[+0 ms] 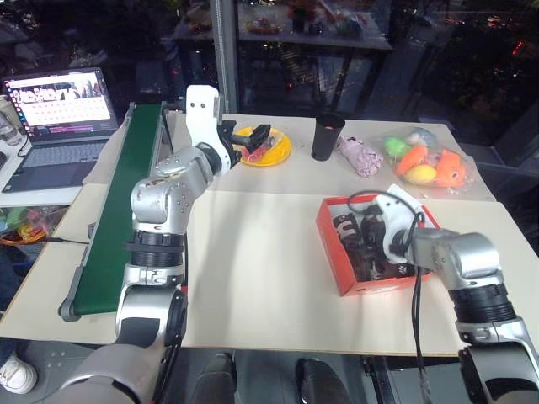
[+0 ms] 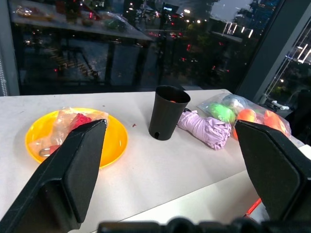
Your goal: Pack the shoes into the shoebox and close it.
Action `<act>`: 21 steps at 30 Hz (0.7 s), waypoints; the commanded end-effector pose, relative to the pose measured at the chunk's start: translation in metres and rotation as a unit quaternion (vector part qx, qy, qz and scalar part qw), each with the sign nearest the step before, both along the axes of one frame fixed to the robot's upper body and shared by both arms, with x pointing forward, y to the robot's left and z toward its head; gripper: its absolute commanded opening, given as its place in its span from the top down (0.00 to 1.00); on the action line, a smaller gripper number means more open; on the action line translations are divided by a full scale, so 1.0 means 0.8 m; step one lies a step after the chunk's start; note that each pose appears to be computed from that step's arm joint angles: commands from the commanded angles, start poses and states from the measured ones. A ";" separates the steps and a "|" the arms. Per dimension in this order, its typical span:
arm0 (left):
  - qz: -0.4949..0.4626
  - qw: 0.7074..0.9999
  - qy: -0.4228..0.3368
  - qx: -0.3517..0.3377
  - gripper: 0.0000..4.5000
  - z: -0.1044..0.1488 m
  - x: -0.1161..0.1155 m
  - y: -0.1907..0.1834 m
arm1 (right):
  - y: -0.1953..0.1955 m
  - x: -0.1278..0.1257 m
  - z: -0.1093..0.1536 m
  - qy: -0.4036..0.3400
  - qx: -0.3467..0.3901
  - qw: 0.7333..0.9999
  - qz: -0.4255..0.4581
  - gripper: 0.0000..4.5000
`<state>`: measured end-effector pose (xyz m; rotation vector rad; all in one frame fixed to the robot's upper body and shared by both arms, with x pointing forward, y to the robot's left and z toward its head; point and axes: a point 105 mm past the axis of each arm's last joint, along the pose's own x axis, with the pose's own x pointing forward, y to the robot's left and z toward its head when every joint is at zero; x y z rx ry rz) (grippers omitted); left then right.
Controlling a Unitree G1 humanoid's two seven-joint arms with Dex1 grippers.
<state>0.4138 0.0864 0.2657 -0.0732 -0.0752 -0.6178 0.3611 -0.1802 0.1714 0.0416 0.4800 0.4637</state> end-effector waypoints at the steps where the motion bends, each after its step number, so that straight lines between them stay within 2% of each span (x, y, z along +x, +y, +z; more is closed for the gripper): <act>1: -0.119 0.990 -0.015 0.071 0.00 -0.005 -0.033 -0.033 | 0.007 -0.030 0.074 -0.079 0.036 0.995 0.049 0.01; 3: -0.209 0.970 -0.008 0.120 0.00 -0.022 -0.061 -0.047 | -0.001 -0.048 0.084 -0.089 0.024 0.994 0.051 0.01; 5: -0.289 0.945 -0.001 0.154 0.00 -0.034 -0.089 -0.054 | -0.023 -0.067 0.084 -0.091 -0.008 0.995 0.030 0.13; 6: -0.307 0.938 0.002 0.160 0.00 -0.037 -0.093 -0.054 | -0.034 -0.075 0.081 -0.088 -0.022 0.996 0.016 0.17; 12: -0.371 0.907 0.021 0.197 0.00 -0.048 -0.098 -0.052 | -0.095 -0.127 0.047 -0.066 -0.050 0.993 -0.087 0.64; 17: -0.381 0.898 0.018 0.220 0.00 -0.050 -0.093 -0.055 | -0.122 -0.171 0.001 -0.026 -0.083 0.985 -0.152 1.00; 21: -0.375 0.892 0.013 0.250 0.00 -0.054 -0.089 -0.051 | -0.128 -0.205 -0.051 0.027 -0.058 0.981 -0.186 1.00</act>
